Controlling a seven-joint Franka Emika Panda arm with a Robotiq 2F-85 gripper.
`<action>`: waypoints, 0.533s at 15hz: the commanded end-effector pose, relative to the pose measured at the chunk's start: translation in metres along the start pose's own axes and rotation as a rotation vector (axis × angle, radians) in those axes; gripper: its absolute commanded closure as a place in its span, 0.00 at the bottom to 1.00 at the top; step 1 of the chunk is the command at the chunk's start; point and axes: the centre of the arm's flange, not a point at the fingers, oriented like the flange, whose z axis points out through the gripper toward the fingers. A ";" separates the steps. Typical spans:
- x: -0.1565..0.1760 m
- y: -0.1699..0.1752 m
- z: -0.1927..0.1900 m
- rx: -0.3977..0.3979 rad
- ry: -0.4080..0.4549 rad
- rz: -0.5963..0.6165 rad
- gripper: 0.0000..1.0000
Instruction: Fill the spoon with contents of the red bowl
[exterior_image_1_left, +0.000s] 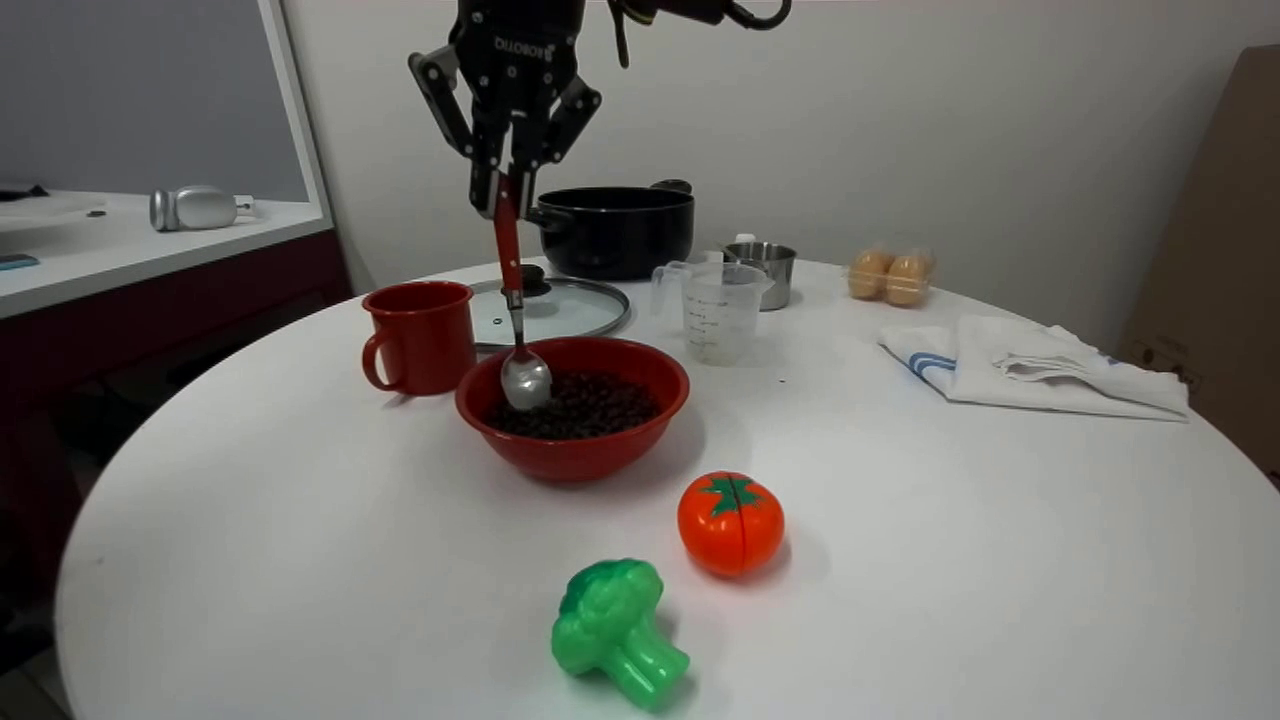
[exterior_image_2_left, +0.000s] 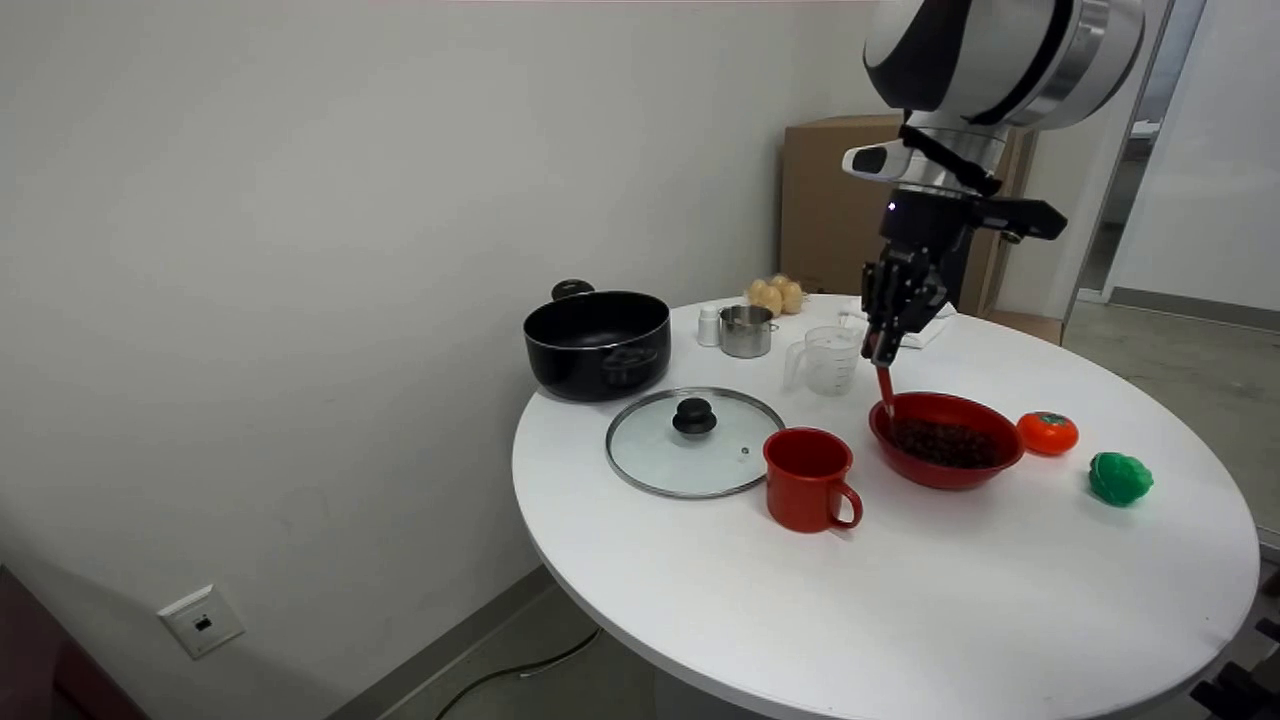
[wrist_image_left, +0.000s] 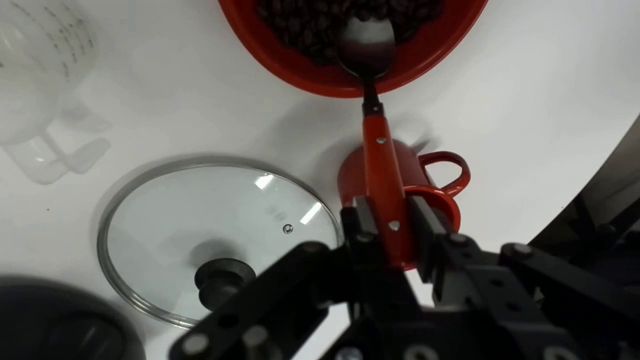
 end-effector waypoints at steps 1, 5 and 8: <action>-0.011 -0.001 0.014 -0.002 -0.022 -0.026 0.95; -0.025 -0.008 0.032 -0.014 -0.157 -0.080 0.95; -0.032 -0.017 0.048 -0.028 -0.255 -0.141 0.95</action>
